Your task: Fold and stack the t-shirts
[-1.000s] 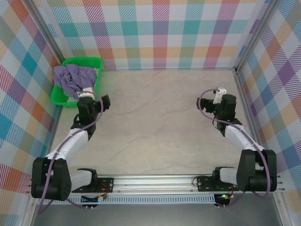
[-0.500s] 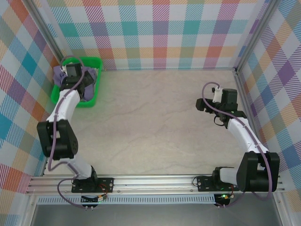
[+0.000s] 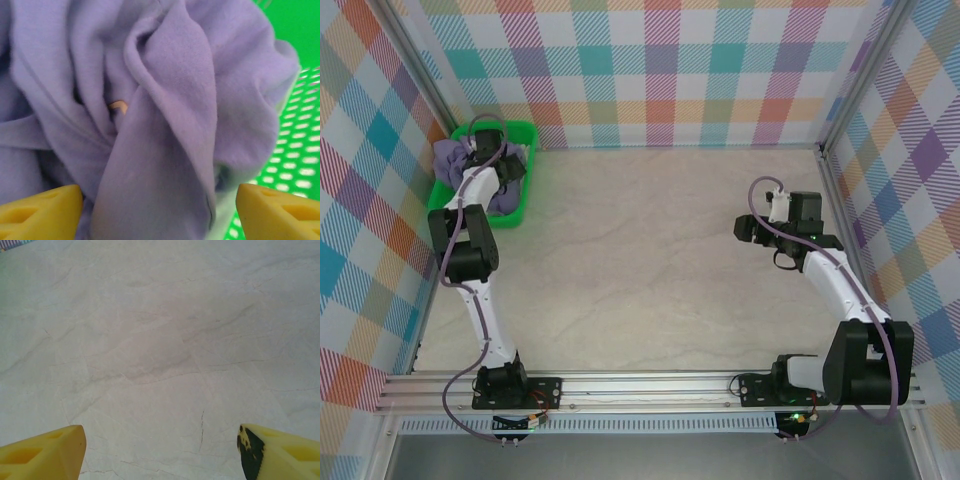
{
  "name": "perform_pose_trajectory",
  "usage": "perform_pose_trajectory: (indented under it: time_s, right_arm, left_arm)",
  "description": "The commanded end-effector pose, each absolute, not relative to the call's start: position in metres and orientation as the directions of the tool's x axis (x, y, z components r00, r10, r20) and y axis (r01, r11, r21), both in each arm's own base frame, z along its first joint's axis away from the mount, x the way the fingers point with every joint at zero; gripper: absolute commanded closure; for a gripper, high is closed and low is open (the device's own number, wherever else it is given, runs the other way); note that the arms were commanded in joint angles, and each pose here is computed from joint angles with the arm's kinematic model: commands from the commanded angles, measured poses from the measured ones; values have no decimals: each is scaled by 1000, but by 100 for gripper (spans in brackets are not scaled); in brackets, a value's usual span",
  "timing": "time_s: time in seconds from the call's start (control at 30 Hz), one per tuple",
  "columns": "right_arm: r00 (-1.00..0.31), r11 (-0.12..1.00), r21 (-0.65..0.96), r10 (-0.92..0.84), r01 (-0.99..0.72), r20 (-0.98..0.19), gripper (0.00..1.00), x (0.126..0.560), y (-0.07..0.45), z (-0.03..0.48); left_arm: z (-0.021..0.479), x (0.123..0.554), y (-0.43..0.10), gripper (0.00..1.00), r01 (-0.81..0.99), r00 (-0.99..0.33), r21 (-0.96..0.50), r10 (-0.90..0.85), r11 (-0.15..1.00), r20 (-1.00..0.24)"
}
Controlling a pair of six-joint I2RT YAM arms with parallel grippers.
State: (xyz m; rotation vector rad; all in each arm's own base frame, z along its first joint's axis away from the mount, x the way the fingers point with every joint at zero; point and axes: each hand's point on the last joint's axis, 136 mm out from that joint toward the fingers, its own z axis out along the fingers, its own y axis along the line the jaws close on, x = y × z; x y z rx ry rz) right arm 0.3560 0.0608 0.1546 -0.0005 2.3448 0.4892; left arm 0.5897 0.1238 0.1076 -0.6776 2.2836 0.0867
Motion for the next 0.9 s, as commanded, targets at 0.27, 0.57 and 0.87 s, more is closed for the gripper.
perform_pose_trajectory:
  time_s: [0.27, 0.57, 0.87]
  right_arm:
    - [-761, 912, 373, 121, -168, -638, 29, 350, 71, 155]
    - [-721, 908, 374, 129, -190, -680, 39, 341, 72, 181]
    - [-673, 892, 394, 153, -221, -724, 44, 331, 76, 212]
  left_arm:
    - [97, 605, 137, 60, -487, -609, -112, -428, 866, -668]
    - [153, 598, 136, 100, -455, -558, -140, -404, 879, -725]
    - [320, 556, 95, 100, -290, -397, -346, -441, 892, -805]
